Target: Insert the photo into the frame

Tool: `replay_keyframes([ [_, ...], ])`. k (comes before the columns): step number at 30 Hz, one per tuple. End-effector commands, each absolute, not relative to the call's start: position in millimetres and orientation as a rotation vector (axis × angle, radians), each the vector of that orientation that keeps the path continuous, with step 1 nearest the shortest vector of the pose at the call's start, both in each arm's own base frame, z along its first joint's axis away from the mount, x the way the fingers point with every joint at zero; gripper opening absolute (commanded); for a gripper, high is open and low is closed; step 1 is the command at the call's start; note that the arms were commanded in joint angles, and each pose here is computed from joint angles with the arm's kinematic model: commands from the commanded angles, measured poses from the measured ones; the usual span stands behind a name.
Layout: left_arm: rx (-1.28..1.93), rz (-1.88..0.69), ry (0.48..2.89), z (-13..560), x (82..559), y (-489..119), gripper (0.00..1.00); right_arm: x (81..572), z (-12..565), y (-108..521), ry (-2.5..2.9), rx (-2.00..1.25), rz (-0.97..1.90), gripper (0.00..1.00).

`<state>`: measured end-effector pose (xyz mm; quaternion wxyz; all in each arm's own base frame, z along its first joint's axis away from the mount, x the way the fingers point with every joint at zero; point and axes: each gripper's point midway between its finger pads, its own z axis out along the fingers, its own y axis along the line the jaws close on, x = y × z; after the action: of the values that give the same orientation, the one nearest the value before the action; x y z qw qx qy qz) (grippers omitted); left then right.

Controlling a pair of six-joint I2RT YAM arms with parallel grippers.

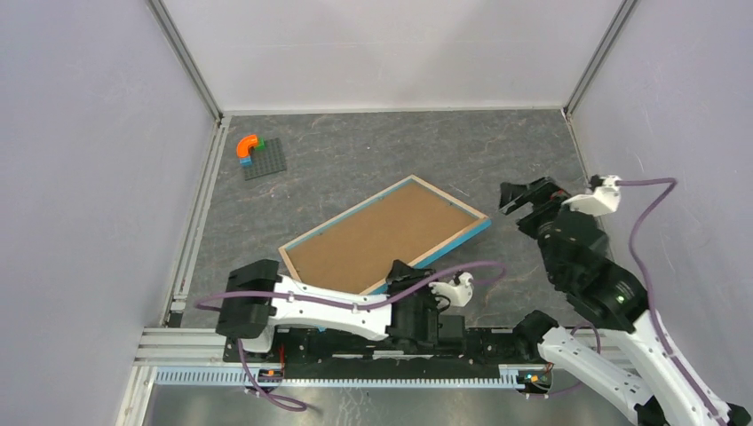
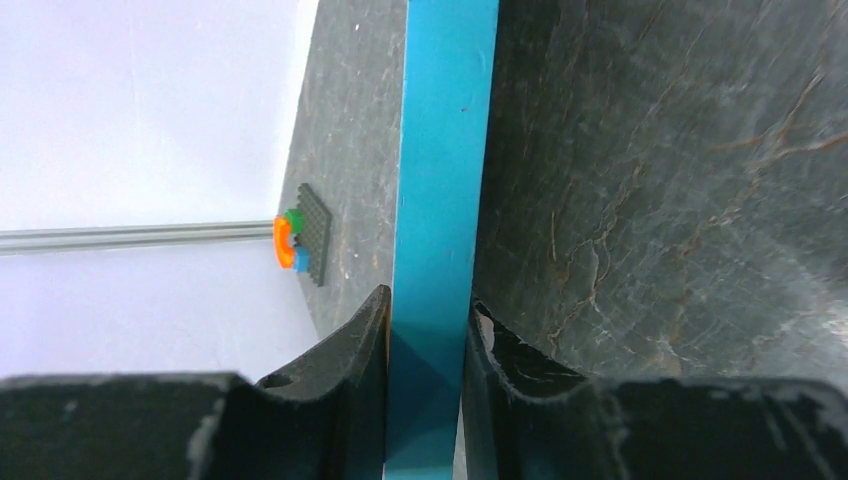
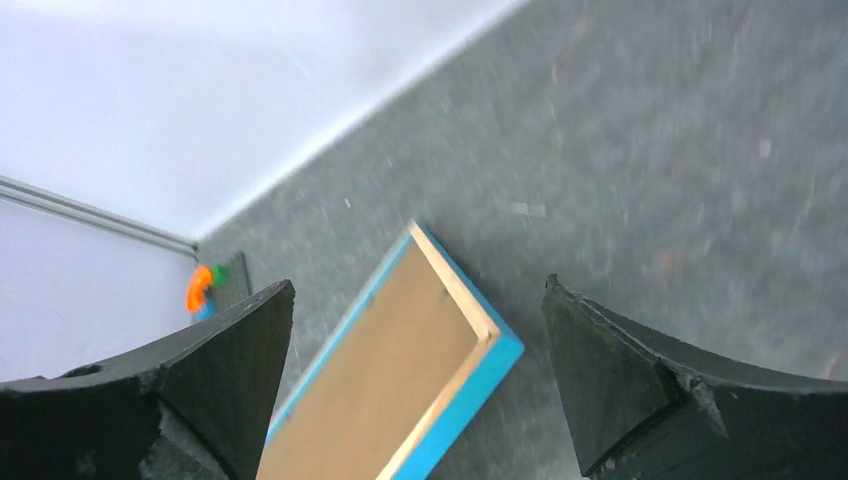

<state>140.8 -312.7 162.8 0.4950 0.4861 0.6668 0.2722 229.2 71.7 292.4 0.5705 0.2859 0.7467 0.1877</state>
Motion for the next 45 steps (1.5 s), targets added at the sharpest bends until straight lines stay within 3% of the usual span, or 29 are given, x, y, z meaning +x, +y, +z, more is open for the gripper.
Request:
replay_keyframes([
  [1,0.957,0.322,1.692,253,147,-343,0.02,221,378,31,1.533,0.508,0.279,0.98],
  [10,0.757,-0.01,1.85,342,177,-359,0.02,191,378,-5,1.435,0.645,0.301,0.92],
  [21,0.243,-0.633,2.183,351,253,-336,0.02,189,362,-8,1.455,0.663,0.291,0.92],
  [28,-0.074,-0.993,2.221,351,295,-306,0.02,193,350,-3,1.48,0.655,0.285,0.92],
  [31,-0.214,-1.188,2.187,346,306,-295,0.02,194,346,-2,1.484,0.654,0.286,0.92],
  [37,-0.423,-1.328,2.144,298,307,-274,0.02,196,335,1,1.505,0.644,0.281,0.92],
  [45,-0.549,-1.264,2.115,218,294,-239,0.02,199,328,8,1.534,0.616,0.288,0.92],
])
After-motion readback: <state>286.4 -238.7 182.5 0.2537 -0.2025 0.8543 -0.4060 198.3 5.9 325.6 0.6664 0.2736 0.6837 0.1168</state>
